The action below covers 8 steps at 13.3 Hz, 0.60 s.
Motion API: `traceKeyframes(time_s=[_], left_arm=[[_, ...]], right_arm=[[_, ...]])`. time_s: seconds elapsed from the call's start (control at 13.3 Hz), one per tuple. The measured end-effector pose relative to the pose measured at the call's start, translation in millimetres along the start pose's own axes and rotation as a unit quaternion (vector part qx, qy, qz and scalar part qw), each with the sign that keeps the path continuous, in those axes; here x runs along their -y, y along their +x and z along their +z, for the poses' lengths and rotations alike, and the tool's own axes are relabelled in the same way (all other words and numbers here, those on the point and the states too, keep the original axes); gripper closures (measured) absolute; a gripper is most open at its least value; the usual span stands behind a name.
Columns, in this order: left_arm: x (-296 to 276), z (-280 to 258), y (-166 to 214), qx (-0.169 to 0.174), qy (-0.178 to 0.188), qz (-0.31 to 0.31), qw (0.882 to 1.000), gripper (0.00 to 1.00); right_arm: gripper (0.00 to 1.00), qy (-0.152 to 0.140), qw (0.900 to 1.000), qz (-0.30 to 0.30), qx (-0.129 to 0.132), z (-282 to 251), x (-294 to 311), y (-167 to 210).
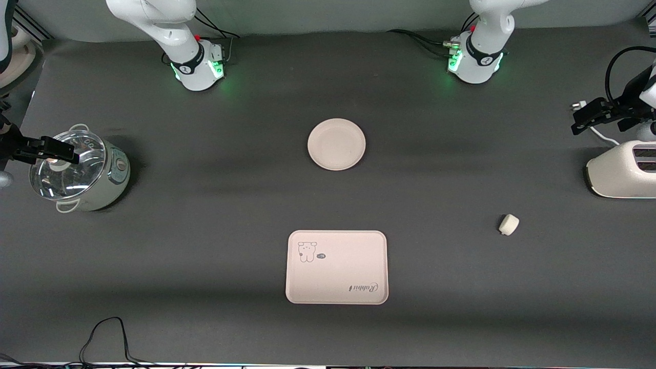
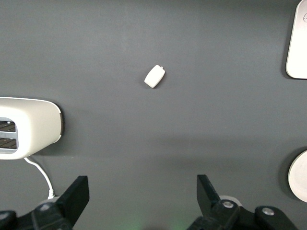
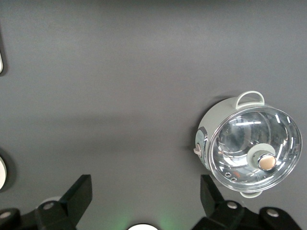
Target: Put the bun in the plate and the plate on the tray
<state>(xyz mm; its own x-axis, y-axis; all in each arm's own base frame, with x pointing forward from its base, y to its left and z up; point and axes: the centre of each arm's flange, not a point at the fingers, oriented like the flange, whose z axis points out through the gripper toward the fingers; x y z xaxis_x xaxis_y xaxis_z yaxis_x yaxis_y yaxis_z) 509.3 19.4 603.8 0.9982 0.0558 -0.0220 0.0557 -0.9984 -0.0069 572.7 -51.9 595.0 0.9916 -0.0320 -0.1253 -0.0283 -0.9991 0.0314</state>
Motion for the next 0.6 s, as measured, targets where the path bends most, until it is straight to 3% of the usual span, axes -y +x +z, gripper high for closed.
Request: traceKeyframes(time_s=[0.6], left_arm=[[-1.2,7.8,8.4,-0.001,-0.001,0.013,1.000,0.00]], right_arm=[[0.00,0.000,1.000,0.000,0.000,0.3,0.0,0.0]])
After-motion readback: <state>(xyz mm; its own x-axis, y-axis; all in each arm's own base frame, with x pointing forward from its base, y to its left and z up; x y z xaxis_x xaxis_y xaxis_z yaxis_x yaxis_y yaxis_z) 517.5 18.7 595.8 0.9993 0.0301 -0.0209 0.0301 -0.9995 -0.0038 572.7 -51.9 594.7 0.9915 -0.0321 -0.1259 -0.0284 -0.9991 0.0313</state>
